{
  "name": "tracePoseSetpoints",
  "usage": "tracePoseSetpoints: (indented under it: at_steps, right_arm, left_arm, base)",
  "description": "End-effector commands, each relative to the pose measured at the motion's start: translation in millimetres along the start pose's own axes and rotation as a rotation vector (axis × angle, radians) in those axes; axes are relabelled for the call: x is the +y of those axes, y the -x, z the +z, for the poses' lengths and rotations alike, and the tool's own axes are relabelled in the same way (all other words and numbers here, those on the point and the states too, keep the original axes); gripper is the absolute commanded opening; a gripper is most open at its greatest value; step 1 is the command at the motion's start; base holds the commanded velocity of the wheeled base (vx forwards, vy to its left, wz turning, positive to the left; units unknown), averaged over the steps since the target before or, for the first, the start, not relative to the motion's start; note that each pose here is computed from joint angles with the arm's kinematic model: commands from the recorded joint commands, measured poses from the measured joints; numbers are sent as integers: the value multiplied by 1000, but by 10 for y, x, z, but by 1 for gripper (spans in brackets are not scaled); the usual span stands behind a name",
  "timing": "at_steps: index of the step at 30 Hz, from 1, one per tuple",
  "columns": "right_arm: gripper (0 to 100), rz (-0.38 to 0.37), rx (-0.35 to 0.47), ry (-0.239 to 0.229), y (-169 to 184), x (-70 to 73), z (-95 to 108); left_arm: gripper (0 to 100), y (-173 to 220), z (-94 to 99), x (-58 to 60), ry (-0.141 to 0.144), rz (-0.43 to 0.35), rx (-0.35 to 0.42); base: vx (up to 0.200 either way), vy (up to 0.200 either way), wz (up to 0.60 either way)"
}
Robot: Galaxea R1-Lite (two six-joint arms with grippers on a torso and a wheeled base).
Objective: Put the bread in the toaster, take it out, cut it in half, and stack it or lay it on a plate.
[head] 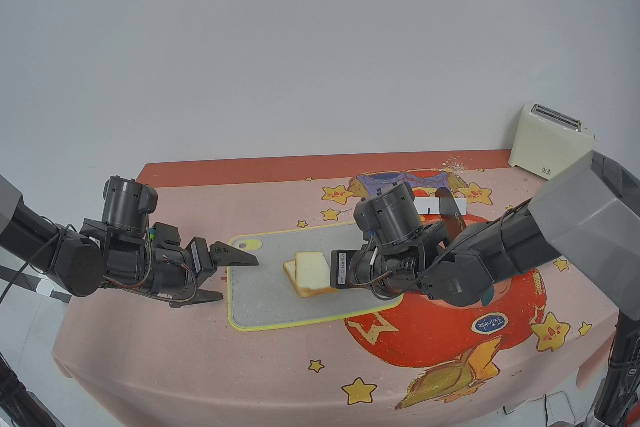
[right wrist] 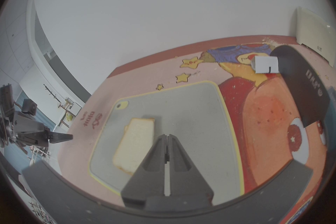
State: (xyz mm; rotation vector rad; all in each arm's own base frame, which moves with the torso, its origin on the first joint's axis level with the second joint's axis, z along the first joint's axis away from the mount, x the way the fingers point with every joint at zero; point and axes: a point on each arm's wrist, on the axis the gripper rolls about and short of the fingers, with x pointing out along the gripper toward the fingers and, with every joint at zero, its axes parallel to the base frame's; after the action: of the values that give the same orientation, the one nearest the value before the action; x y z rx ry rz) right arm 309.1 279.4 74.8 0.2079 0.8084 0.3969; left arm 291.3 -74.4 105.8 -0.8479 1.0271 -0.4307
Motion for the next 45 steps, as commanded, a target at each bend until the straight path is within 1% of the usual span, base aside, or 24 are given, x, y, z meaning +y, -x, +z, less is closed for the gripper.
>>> tracePoseSetpoints:
  at_steps: [1, 7, 12, 13, 17, 21, 22, 23, 27, 28, 30, 33, 36, 38, 41, 45]
  right_arm:
    - [0, 13, -17, -6, -17, 21, 65]
    - [0, 13, -18, -11, -82, 15, 79]
    - [0, 10, -2, -10, -136, 8, 42]
    - [0, 19, 12, -10, -161, 8, 17]
    - [0, 47, 24, -6, -157, 43, 1]
    - [0, 64, 26, -4, -146, 80, 9]
    - [0, 64, 26, -4, -146, 80, 9]
    - [0, 81, 36, -1, -146, 111, -10]
    - [0, 98, 53, -7, -155, 117, -26]
    - [0, 121, 70, -18, -157, 136, -43]
    - [0, 134, 79, -20, -155, 150, -52]
    - [0, 180, 113, -40, -186, 163, -74]
    - [0, 182, 119, -38, -218, 173, -94]
    - [0, 195, 116, -34, -214, 236, -82]
    - [0, 204, 113, -28, -262, 293, -83]
    - [0, 232, 103, -15, -270, 422, -80]
  left_arm:
    - [100, -1, 74, 40, 25, -17, -21]
    - [100, -7, 70, 43, 21, -22, -24]
    - [100, -57, 70, 91, 34, -10, -12]
    - [100, -64, 67, 91, 35, -10, -9]
    - [100, -70, 64, 92, 35, -10, -6]
    - [100, -69, 63, 85, 50, -12, -7]
    - [100, -69, 63, 85, 50, -12, -7]
    - [100, -69, 63, 85, 51, -12, -7]
    - [100, -71, 60, 82, 50, -12, -6]
    - [100, -74, 54, 82, 50, -13, -3]
    - [100, -74, 54, 82, 50, -13, -3]
    - [100, -79, 45, 80, 51, -13, 1]
    - [100, -82, 42, 77, 52, -14, 3]
    - [100, -82, 42, 77, 55, -14, 3]
    - [100, -86, 36, 62, 79, -17, 5]
    - [100, -95, 9, 57, 84, -17, 15]
  base:
    - [0, 0, 0]
    - [0, 0, 0]
    - [0, 0, 0]
    - [0, 0, 0]
    - [0, 0, 0]
    - [0, 0, 0]
    - [0, 0, 0]
    - [0, 0, 0]
    - [0, 0, 0]
    - [0, 0, 0]
    - [0, 0, 0]
    - [0, 0, 0]
    - [0, 0, 0]
    - [0, 0, 0]
    - [0, 0, 0]
    - [0, 0, 0]
